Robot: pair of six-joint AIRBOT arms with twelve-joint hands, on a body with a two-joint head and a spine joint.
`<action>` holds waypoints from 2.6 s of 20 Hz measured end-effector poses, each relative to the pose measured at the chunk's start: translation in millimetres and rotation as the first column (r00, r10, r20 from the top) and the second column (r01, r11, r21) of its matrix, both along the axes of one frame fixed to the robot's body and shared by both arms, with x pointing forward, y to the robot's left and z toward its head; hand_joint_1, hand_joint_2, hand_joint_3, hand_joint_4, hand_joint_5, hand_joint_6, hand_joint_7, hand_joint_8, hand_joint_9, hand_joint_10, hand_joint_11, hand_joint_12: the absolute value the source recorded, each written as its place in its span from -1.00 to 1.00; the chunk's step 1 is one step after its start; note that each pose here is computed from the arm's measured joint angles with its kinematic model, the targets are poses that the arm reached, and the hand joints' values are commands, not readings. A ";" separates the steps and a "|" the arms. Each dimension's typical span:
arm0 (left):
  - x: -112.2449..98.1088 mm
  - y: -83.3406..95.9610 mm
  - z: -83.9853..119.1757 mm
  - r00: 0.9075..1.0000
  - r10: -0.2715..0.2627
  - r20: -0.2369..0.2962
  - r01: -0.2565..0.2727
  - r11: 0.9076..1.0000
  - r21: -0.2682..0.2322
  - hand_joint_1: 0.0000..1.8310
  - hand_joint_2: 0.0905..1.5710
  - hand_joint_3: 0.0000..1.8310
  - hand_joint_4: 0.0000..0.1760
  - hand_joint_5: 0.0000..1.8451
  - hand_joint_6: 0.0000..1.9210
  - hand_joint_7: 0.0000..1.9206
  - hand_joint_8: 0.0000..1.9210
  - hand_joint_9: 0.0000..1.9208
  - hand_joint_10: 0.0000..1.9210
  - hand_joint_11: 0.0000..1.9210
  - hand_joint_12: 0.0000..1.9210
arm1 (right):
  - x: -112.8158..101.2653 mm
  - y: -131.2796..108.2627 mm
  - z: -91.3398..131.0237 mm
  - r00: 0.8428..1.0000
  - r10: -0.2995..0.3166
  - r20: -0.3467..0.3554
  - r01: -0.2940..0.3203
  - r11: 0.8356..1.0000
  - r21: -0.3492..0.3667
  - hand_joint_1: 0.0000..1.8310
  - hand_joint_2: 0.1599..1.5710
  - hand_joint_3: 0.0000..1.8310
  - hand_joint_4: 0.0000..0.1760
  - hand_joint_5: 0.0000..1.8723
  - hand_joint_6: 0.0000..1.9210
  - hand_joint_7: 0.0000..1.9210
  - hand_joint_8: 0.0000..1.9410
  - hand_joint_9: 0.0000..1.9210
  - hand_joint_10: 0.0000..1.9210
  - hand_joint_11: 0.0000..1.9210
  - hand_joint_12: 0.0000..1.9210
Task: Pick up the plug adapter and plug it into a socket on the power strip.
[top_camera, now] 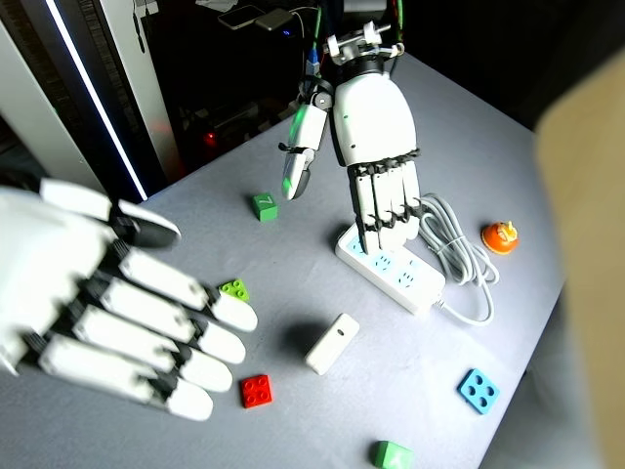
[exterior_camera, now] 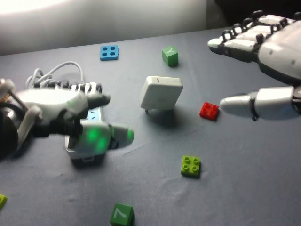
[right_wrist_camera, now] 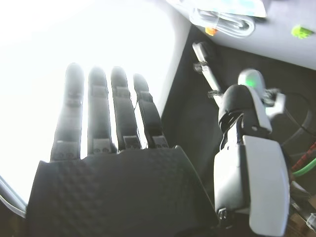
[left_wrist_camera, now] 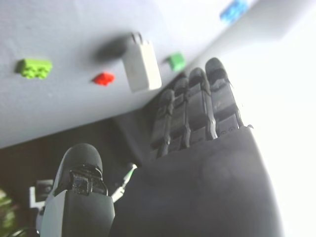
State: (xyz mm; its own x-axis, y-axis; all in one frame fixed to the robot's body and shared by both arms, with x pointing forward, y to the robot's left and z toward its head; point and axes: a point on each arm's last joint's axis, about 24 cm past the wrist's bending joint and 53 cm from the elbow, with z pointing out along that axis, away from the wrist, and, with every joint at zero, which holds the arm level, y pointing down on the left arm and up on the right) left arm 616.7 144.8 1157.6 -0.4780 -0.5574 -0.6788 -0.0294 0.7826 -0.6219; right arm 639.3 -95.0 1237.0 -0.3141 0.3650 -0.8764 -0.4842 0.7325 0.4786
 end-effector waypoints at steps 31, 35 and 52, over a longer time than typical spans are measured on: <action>-11.3 2.2 -62.7 0.992 0.077 -0.097 -0.076 0.997 0.008 -1.00 0.51 -1.00 -1.00 -0.90 -1.00 -0.94 -1.00 -0.92 -1.00 -1.00 -0.67 | 105.8 97.1 -19.5 0.936 0.122 -0.330 -0.044 0.971 0.235 0.08 0.43 -1.00 -1.00 -0.75 -1.00 -0.77 -1.00 -0.75 -1.00 -1.00 -0.14; -11.5 1.9 -63.1 0.992 0.077 -0.098 -0.076 0.997 0.008 -1.00 0.51 -1.00 -1.00 -0.88 -1.00 -0.93 -1.00 -0.90 -1.00 -1.00 -0.66 | 111.7 102.7 -29.3 0.928 0.118 -0.355 -0.029 0.969 0.245 0.06 0.47 -0.99 -1.00 -0.79 -1.00 -0.80 -1.00 -0.79 -1.00 -1.00 -0.19; -12.5 2.7 -65.3 0.993 0.072 -0.097 -0.070 0.997 0.019 -1.00 0.52 -1.00 -1.00 -0.90 -1.00 -0.95 -1.00 -0.90 -1.00 -1.00 -0.67 | 110.8 120.4 -68.6 0.897 0.117 -0.425 -0.009 0.969 0.248 0.03 0.46 -0.99 -1.00 -0.73 -1.00 -0.77 -1.00 -0.78 -1.00 -1.00 -0.18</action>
